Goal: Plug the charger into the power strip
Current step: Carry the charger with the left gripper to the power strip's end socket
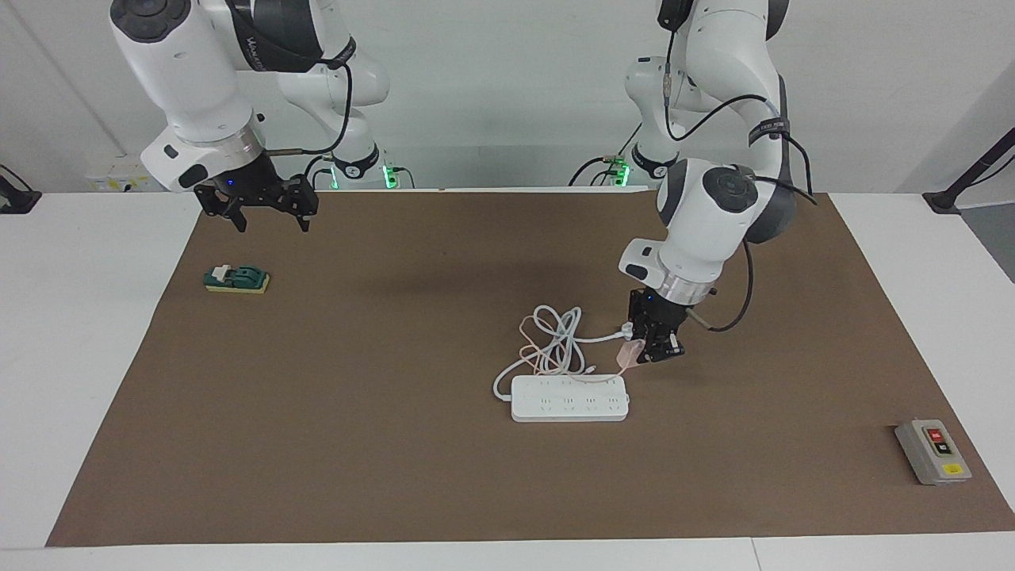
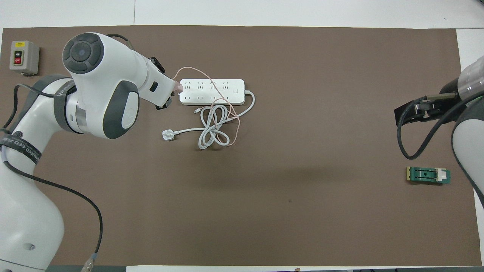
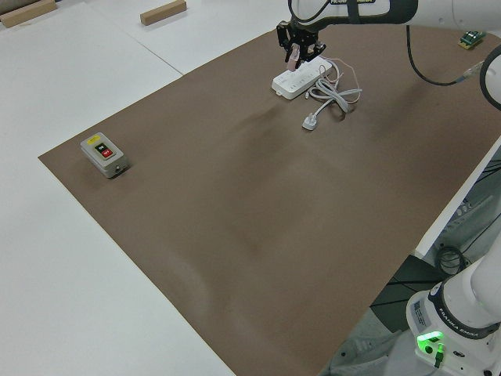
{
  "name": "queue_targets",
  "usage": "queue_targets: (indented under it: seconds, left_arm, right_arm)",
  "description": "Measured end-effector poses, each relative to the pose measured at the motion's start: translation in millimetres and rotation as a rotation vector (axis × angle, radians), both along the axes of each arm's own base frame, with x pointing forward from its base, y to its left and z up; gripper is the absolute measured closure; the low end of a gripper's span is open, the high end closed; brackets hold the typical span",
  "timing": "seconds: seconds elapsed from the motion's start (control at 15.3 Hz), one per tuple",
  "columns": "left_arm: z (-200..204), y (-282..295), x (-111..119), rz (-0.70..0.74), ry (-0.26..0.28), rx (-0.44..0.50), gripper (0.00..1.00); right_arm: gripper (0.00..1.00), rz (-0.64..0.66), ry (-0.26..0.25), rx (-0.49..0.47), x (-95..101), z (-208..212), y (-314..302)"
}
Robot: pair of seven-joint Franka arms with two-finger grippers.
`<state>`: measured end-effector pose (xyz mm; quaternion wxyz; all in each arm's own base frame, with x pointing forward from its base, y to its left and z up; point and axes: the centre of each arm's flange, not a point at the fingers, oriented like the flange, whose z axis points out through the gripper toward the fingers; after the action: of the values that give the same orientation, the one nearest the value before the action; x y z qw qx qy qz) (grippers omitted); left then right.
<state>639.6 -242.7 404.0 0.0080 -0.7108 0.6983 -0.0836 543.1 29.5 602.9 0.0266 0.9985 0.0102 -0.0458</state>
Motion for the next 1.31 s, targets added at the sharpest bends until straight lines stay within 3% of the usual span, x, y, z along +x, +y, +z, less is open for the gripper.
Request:
queue_targets:
  seconds: [1.31]
  left_arm:
    - [-30, -11, 4, -0.114, -0.013, 0.061, 0.70]
  right_arm:
    - [0.00, -0.019, -0.011, 0.026, -5.6, -2, -4]
